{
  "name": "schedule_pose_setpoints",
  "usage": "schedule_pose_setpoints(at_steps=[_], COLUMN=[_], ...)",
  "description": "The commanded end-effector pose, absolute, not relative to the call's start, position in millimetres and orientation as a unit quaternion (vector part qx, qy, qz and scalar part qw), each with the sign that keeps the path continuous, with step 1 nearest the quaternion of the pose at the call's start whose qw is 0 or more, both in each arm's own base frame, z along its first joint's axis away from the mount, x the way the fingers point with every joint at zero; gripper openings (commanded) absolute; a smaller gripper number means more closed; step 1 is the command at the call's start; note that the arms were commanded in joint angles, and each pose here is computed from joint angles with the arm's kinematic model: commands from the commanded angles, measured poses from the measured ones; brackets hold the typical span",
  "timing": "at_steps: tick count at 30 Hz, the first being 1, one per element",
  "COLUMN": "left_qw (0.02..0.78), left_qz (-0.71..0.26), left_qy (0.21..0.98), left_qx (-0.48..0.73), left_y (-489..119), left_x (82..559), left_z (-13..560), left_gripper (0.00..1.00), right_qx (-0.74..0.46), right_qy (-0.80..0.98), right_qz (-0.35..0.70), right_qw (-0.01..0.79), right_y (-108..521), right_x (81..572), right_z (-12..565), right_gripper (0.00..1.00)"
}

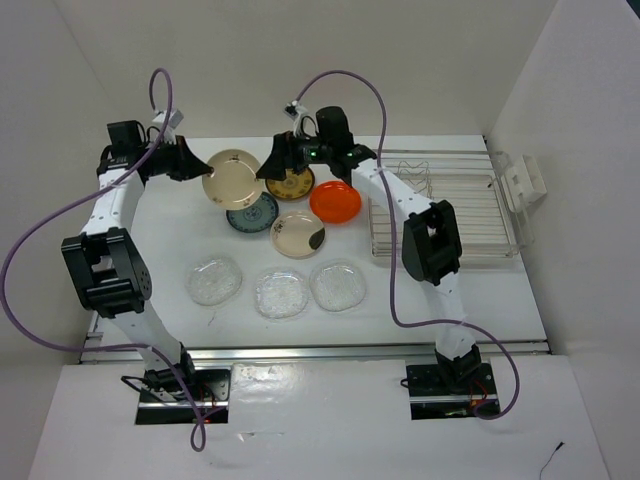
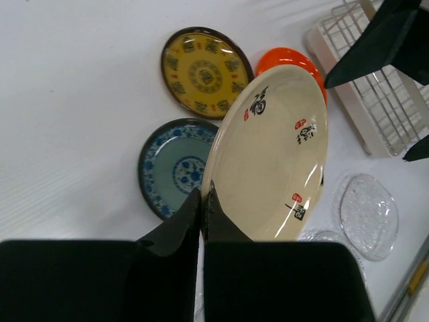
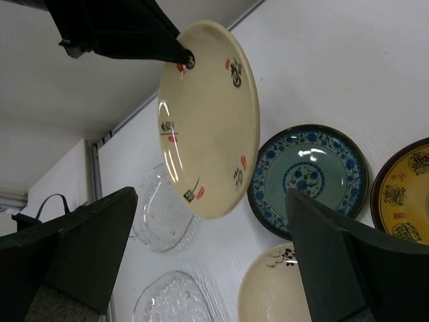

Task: Load the plates into the dish rack

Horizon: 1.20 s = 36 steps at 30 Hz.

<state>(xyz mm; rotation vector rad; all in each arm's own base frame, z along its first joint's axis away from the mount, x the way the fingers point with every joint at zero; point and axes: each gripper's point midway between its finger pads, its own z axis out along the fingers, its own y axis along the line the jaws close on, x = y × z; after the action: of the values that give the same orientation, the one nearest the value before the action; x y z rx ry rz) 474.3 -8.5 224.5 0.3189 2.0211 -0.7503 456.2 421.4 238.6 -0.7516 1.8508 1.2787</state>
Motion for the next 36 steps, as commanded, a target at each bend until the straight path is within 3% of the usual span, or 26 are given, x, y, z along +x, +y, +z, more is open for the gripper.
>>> schedule_pose_setpoints(at_steps=[1, 8, 10, 11, 12, 13, 14, 17, 18, 19, 21, 22, 28, 31, 36], left_qw=[0.494, 0.476, 0.482, 0.487, 0.484, 0.489, 0.489, 0.49, 0.49, 0.491, 0.489, 0.502, 0.539, 0.554, 0.562], left_qz=[-0.336, -0.376, -0.375, -0.371, -0.372, -0.37, -0.37, -0.363, -0.363, -0.357, -0.358, -0.347, -0.322, -0.274, -0.27], left_qy=[0.783, 0.77, 0.763, 0.763, 0.765, 0.762, 0.762, 0.766, 0.766, 0.769, 0.771, 0.765, 0.739, 0.753, 0.748], left_qx=[0.173, 0.2, 0.209, 0.207, 0.204, 0.207, 0.207, 0.203, 0.203, 0.199, 0.198, 0.206, 0.244, 0.227, 0.225], left_y=[-31.9, -71.9, -76.8, -75.6, -75.8, -75.5, -75.5, -73.9, -74.3, -72.5, -72.7, -71.5, -57.0, -38.9, -34.1], left_x=[462.4, 454.8, 453.9, 456.7, 455.7, 457.3, 457.3, 456.7, 454.3, 456.0, 454.6, 454.8, 438.1, 451.5, 456.4], left_z=[265.5, 270.5, 276.6, 278.1, 274.1, 275.8, 275.8, 277.0, 277.4, 276.3, 282.8, 297.3, 350.3, 343.6, 307.9], left_gripper=[0.0, 0.0, 0.0, 0.0, 0.0, 0.0, 0.0, 0.0, 0.07, 0.35, 0.68, 0.96, 1.0, 1.0, 1.0], right_qx=[-0.303, -0.289, -0.28, -0.281, -0.276, -0.266, -0.264, -0.264, -0.266, -0.269, -0.279, -0.277, -0.303, -0.316, -0.395], right_qy=[0.692, 0.715, 0.727, 0.731, 0.736, 0.743, 0.748, 0.757, 0.757, 0.753, 0.749, 0.746, 0.697, 0.665, 0.599], right_qz=[0.515, 0.502, 0.494, 0.488, 0.483, 0.472, 0.462, 0.42, 0.407, 0.378, 0.337, 0.313, 0.073, -0.024, -0.093], right_qw=[0.406, 0.392, 0.385, 0.386, 0.386, 0.394, 0.396, 0.426, 0.437, 0.467, 0.497, 0.518, 0.646, 0.676, 0.69], right_y=[436.2, 437.4, 436.2, 436.2, 434.9, 432.8, 430.6, 419.6, 415.6, 406.6, 386.2, 370.1, 222.5, 152.5, 78.8], right_x=[458.8, 457.4, 459.9, 462.8, 464.5, 470.1, 472.1, 481.6, 484.0, 490.1, 499.4, 502.6, 536.9, 532.8, 512.6], right_z=[264.9, 243.3, 235.5, 230.8, 228.3, 229.1, 229.2, 238.6, 242.8, 256.9, 270.9, 289.9, 378.3, 406.9, 411.0], right_gripper=[1.0, 1.0, 0.93, 0.79, 0.58, 0.17, 0.02, 0.0, 0.0, 0.0, 0.0, 0.0, 0.0, 0.0, 0.0])
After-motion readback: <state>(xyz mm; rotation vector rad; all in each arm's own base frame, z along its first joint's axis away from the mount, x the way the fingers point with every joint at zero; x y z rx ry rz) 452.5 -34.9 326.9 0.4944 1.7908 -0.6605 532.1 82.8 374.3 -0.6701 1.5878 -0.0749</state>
